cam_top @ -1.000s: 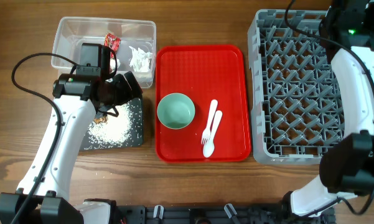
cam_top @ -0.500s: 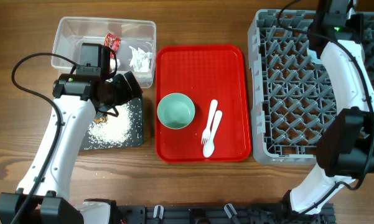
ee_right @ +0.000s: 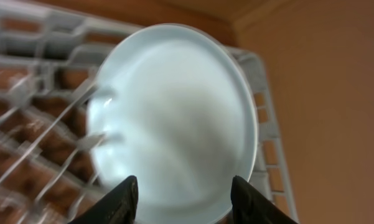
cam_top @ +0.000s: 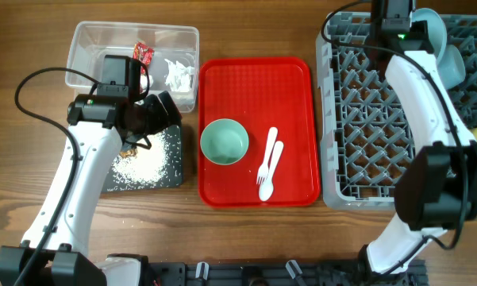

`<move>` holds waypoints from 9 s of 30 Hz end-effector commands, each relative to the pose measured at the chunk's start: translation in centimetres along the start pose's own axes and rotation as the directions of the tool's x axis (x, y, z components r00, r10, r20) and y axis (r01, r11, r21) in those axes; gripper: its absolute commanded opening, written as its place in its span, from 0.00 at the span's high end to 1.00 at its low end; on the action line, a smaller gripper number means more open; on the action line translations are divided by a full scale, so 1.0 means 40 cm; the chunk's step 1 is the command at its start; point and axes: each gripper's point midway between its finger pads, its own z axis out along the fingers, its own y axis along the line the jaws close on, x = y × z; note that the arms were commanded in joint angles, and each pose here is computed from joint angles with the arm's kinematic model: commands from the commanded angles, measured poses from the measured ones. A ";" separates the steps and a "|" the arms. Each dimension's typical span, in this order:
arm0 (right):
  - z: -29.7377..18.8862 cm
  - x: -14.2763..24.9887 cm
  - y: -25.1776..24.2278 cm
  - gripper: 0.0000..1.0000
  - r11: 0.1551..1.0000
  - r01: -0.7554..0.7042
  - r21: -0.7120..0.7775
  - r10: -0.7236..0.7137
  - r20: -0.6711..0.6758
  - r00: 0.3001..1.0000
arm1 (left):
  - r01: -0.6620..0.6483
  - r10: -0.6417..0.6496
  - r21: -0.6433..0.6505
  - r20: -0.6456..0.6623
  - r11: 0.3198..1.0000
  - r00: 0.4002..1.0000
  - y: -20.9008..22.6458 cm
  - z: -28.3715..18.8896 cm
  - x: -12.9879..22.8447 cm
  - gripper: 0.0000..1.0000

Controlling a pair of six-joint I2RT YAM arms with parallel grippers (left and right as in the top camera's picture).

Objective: Sort waste into correct bins and load items into the dishwasher rack
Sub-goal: 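Lift the light-blue plate and stand it upright in the dish rack, then grasp the white plastic spoon on the red tray with the right gripper, then carry the spoon right and drop it into the dish rack, then reach the right gripper to the white fork and grasp it, then carry the fork right and insert it into the dish rack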

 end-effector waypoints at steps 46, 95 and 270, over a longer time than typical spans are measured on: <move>-0.501 0.649 0.714 0.48 0.694 -0.309 -0.651 -0.262 -0.627 0.734 | 0.004 -0.004 0.003 0.038 1.000 0.999 0.000 -0.015 -0.016 0.00; -0.453 0.740 0.670 0.44 0.809 -0.137 -0.572 -0.307 -0.610 0.730 | 0.005 -0.005 -0.001 0.030 1.000 1.000 0.003 -0.015 -0.011 0.00; -0.378 0.591 0.729 0.74 0.770 -0.129 -0.625 -0.320 -0.554 0.769 | 0.005 -0.005 -0.003 0.028 1.000 1.000 0.004 -0.015 -0.010 0.00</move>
